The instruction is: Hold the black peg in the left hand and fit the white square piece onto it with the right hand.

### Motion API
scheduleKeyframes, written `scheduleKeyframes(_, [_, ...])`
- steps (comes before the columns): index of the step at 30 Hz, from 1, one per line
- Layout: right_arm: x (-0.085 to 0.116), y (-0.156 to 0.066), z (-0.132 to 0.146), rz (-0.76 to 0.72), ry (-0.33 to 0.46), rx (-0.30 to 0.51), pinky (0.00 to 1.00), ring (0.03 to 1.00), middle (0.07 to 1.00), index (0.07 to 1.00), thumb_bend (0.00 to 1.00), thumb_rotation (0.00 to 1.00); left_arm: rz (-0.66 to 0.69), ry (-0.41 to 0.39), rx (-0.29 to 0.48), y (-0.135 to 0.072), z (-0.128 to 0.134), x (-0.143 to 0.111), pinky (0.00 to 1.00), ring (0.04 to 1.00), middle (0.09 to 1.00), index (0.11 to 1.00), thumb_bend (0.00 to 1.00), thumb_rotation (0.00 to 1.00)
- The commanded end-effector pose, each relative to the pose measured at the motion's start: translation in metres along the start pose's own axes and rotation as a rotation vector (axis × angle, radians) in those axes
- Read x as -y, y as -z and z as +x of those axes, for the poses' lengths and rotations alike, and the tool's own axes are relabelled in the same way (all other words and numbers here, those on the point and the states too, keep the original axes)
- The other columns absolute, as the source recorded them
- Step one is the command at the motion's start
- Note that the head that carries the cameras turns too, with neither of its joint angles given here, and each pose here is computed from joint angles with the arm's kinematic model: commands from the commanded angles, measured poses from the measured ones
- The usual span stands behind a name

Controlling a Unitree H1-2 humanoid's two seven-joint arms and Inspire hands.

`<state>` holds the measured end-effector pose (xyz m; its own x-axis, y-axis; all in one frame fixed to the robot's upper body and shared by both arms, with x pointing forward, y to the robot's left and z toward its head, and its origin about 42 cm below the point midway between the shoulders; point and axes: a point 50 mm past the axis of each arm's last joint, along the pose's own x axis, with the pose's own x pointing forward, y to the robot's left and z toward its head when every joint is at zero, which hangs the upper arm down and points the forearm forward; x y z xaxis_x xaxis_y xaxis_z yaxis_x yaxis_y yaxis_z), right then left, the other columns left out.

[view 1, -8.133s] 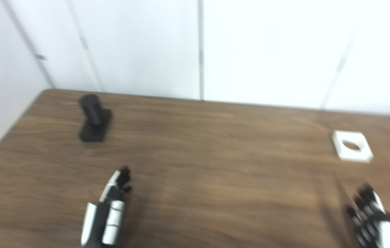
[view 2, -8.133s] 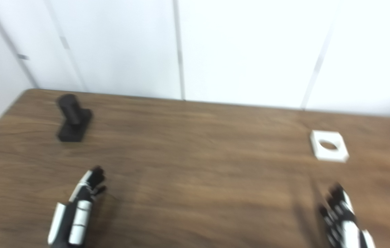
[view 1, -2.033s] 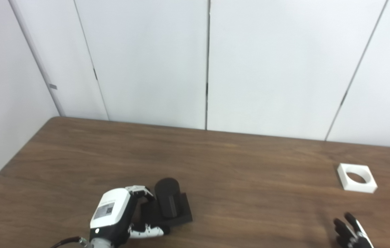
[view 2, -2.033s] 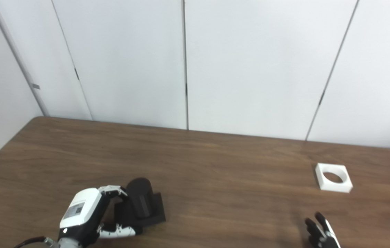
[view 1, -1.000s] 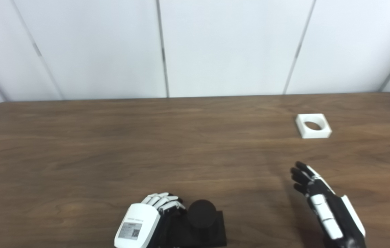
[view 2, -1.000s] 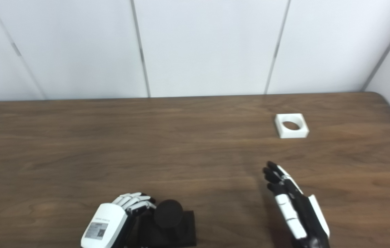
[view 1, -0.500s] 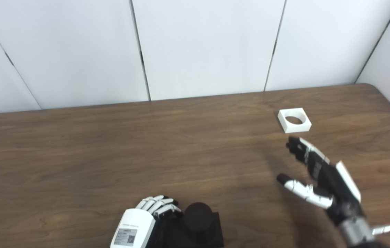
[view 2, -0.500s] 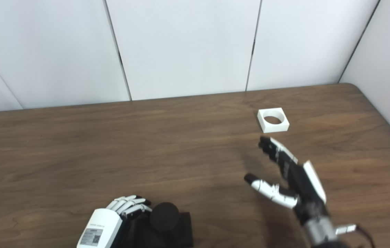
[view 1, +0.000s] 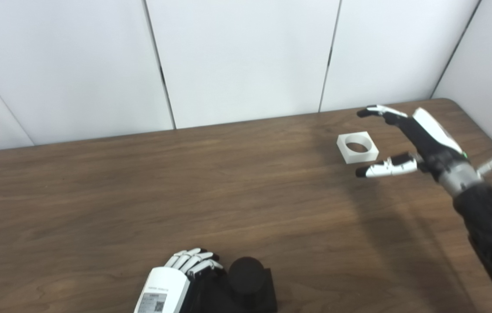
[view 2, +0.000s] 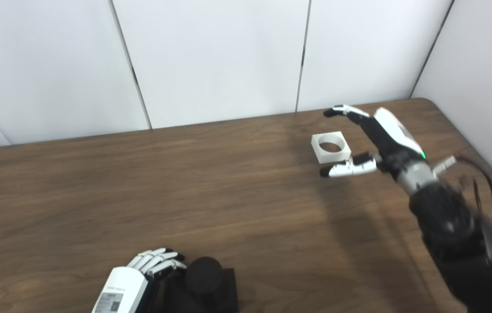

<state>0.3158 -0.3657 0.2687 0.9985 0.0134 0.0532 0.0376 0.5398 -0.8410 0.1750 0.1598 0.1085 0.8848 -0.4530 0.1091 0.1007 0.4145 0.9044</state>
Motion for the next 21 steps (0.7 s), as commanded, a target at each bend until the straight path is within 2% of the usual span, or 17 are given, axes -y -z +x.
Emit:
scheduleKeyframes(1, [0.019, -0.009, 0.017, -0.067, 0.033, 0.033, 0.87, 0.949, 0.92, 0.808, 0.84, 0.13, 0.017, 0.101, -0.013, 0.006, -0.013, 0.015, 0.81, 0.808, 0.755, 0.485, 0.52, 0.05])
scheduleKeyframes(4, [0.023, -0.004, 0.038, -0.103, 0.021, 0.018, 0.85, 0.956, 0.926, 0.808, 0.86, 0.11, 0.017, 0.102, -0.016, 0.007, -0.014, 0.016, 0.82, 0.811, 0.757, 0.486, 0.52, 0.05])
scheduleKeyframes(9, [0.028, 0.007, 0.076, -0.198, -0.035, -0.035, 0.86, 0.977, 0.937, 0.816, 0.88, 0.14, 0.019, 0.103, -0.019, 0.007, -0.015, 0.017, 0.82, 0.812, 0.757, 0.486, 0.52, 0.05])
scheduleKeyframes(15, [0.027, 0.012, 0.105, -0.307, -0.11, -0.072, 0.91, 0.998, 0.951, 0.828, 0.89, 0.13, 0.012, 0.104, -0.024, 0.007, -0.016, 0.016, 0.83, 0.817, 0.758, 0.486, 0.52, 0.05])
scheduleKeyframes(21, [0.029, 0.014, 0.129, -0.438, -0.206, -0.111, 0.91, 1.0, 0.955, 0.831, 0.92, 0.14, 0.011, 0.092, -0.025, 0.005, -0.016, 0.015, 0.82, 0.812, 0.753, 0.486, 0.52, 0.05])
